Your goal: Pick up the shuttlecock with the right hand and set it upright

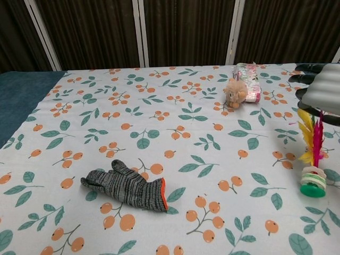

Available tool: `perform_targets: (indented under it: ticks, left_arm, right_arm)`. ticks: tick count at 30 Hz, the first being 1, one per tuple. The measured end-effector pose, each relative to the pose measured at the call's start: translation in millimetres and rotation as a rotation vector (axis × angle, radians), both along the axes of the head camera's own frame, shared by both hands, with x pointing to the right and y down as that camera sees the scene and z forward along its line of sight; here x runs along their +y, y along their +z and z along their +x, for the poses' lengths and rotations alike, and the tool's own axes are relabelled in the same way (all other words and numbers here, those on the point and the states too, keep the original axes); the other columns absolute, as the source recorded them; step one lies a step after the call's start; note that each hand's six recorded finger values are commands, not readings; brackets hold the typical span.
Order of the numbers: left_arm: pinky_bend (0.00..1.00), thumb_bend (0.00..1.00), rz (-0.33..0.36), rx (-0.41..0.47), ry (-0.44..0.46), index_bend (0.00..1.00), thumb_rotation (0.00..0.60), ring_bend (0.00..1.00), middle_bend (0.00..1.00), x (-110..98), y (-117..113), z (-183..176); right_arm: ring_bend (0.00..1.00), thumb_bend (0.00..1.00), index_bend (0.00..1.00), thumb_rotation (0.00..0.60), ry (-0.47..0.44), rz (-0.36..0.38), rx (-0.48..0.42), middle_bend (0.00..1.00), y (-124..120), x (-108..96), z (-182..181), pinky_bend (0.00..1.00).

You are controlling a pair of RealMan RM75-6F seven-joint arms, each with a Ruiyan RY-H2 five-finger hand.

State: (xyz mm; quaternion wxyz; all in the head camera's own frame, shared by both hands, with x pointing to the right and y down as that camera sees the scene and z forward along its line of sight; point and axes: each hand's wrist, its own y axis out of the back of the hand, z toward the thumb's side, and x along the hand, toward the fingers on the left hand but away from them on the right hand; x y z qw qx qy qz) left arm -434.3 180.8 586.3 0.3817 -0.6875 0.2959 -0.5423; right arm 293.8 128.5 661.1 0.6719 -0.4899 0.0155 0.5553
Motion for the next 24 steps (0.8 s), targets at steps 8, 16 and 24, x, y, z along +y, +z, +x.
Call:
perform_targets:
  ticks: [8, 16, 24]
  left_arm:
    - [0.00, 0.21, 0.001, 0.000, 0.000, 0.12, 0.529, 0.00, 0.00, 0.1, 0.1, 0.1]
    - [0.00, 0.21, 0.002, -0.001, -0.001, 0.12, 0.531, 0.00, 0.00, 0.4, -0.2, 0.0]
    - [0.00, 0.21, 0.001, -0.001, -0.001, 0.12, 0.527, 0.00, 0.00, 0.3, 0.0, 0.1]
  right_arm:
    - [0.07, 0.42, 0.63, 0.600, 0.013, 0.069, 0.043, 0.33, -19.8, -6.7, 5.4, 0.00]
    - [0.07, 0.42, 0.63, 0.600, 0.022, 0.198, 0.112, 0.33, -39.9, -13.7, 9.6, 0.00]
    - [0.07, 0.42, 0.62, 0.600, 0.040, 0.249, 0.163, 0.33, -43.3, -14.8, 10.9, 0.00]
